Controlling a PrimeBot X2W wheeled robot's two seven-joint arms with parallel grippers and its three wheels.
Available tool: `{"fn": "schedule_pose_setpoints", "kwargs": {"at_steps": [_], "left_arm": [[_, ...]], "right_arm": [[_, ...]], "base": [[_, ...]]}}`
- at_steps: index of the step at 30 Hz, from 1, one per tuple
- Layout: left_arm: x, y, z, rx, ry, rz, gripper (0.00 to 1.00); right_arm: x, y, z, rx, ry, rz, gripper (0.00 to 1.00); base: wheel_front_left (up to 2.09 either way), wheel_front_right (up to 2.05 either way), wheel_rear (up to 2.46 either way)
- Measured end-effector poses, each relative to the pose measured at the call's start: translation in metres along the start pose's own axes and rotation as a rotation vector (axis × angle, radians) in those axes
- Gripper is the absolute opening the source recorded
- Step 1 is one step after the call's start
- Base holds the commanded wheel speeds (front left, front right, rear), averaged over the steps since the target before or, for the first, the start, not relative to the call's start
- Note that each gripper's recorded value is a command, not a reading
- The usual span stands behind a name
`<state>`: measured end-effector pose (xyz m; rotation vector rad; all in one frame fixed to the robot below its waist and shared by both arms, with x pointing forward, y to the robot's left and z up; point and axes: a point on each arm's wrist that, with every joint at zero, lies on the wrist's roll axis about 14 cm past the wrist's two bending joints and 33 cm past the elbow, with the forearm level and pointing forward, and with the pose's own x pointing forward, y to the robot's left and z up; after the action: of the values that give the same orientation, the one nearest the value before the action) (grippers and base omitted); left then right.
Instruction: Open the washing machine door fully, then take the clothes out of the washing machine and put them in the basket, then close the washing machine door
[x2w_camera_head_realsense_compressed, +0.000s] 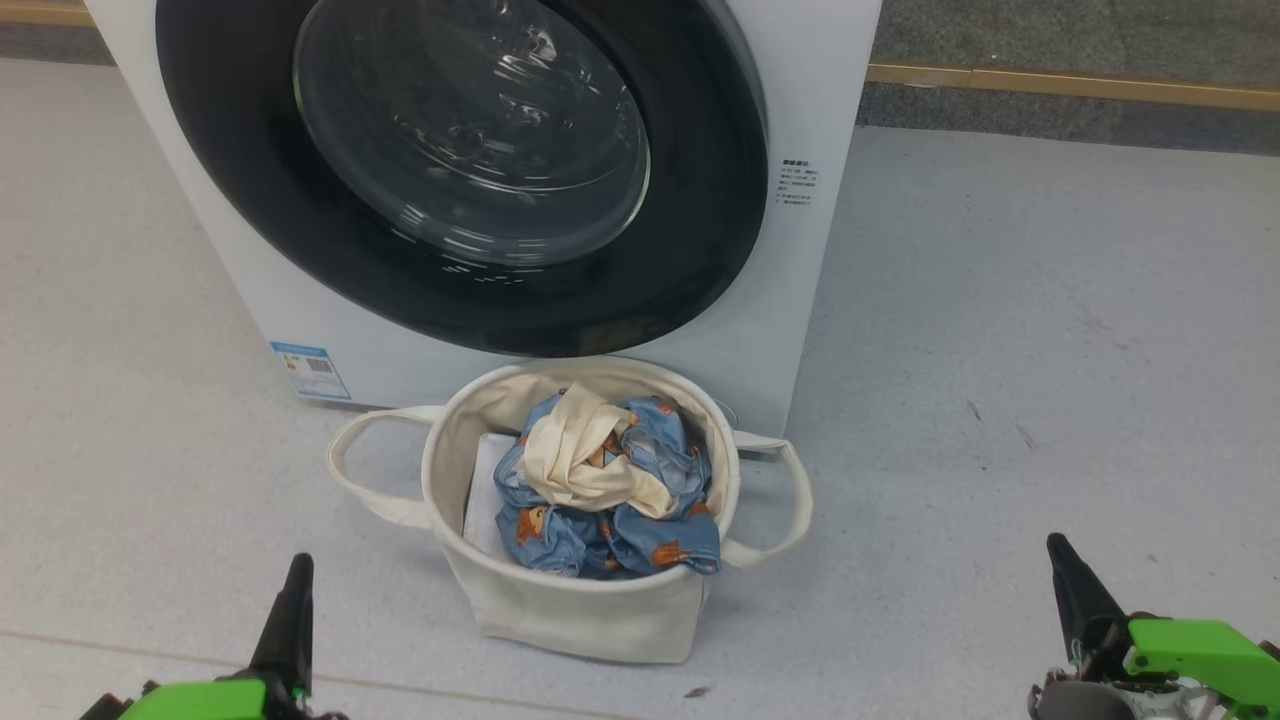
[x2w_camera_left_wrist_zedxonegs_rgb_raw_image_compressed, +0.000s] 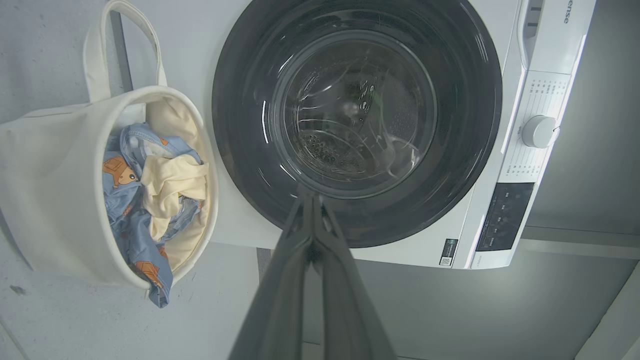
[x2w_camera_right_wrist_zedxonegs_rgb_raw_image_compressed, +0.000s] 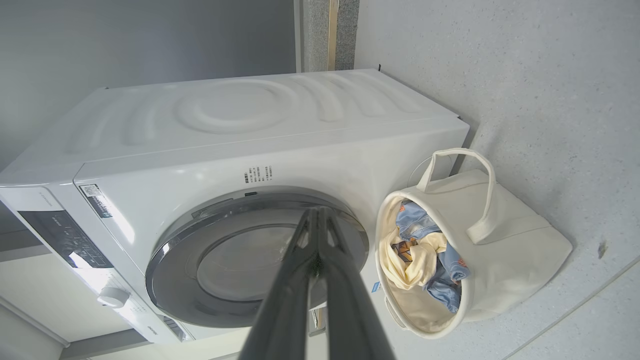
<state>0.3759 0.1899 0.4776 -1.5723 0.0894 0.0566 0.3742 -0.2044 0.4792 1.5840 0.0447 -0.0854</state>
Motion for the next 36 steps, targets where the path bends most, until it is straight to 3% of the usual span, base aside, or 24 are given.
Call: {"fn": "schedule_pose_setpoints", "kwargs": {"at_steps": [36], "left_arm": [[0.0000, 0.0000, 0.0000, 0.000, 0.000, 0.000, 0.00]], "right_arm": [[-0.0001, 0.0000, 0.0010, 0.001, -0.001, 0.000, 0.00]], "base": [[0.00, 0.00, 0.00]]}}
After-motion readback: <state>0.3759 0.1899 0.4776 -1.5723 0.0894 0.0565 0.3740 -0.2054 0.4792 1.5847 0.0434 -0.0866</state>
